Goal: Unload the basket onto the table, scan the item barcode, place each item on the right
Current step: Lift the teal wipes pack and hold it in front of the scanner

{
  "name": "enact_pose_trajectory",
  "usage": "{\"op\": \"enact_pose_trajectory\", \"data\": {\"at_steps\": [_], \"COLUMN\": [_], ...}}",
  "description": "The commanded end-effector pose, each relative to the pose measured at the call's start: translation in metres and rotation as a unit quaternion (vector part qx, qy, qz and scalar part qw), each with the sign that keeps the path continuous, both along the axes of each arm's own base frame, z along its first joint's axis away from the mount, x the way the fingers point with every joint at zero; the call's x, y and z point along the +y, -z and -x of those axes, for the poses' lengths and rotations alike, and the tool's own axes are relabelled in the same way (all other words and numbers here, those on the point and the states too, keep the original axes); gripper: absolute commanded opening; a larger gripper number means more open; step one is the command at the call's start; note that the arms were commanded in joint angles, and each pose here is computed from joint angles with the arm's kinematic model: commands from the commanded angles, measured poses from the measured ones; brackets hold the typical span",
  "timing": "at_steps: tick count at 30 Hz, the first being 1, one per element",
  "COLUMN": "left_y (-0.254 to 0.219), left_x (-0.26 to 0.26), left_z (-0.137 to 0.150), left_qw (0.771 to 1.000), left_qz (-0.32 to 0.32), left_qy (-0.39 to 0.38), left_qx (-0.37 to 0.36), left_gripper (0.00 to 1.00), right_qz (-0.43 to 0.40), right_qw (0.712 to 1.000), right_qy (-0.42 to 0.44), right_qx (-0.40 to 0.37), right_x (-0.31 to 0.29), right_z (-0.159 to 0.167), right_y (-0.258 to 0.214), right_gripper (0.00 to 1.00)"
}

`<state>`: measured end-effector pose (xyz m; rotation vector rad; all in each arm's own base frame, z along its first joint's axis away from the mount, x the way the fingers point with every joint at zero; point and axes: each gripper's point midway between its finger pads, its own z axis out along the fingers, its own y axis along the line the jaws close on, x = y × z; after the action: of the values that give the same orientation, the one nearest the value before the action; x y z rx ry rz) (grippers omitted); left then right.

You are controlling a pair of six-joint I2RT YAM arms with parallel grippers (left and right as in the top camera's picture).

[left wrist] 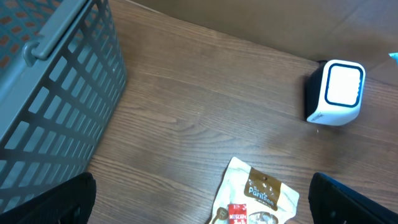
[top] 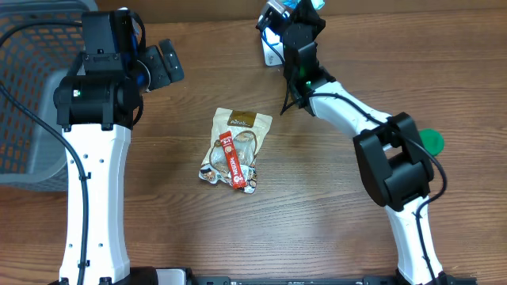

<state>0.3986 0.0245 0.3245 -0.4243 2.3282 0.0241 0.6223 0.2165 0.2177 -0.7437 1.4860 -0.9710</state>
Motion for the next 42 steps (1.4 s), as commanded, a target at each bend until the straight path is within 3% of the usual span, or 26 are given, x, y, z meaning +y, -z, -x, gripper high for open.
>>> {"op": "enact_pose_trajectory", "data": {"at_steps": [1, 12, 17, 31, 42], "left_y": [-0.012, -0.012, -0.012, -0.012, -0.012], "left_x": [0.000, 0.000, 0.000, 0.000, 0.000], "left_z": [0.002, 0.002, 0.002, 0.002, 0.002], "left_qw": [1.000, 1.000, 1.000, 1.000, 1.000], "left_qz": [-0.007, -0.007, -0.007, -0.007, -0.007], "left_qy": [0.006, 0.006, 0.006, 0.006, 0.006], "left_qx": [-0.015, -0.015, -0.015, -0.016, -0.015], "left_gripper": [1.00, 1.00, 1.00, 1.00, 1.00], "right_qz": [0.007, 0.037, 0.107, 0.149, 0.151], "right_qw": [1.000, 0.999, 0.994, 0.987, 0.987], "right_qy": [0.009, -0.017, -0.032, -0.059, -0.051], "right_qx": [-0.025, -0.005, 0.016, -0.015, 0.020], "right_x": [0.009, 0.040, 0.043, 0.050, 0.034], "right_z": [0.003, 0.008, 0.004, 0.001, -0.006], "right_y": [-0.005, 0.030, 0.050, 0.034, 0.053], "right_gripper": [0.04, 0.04, 0.04, 0.03, 0.04]}}
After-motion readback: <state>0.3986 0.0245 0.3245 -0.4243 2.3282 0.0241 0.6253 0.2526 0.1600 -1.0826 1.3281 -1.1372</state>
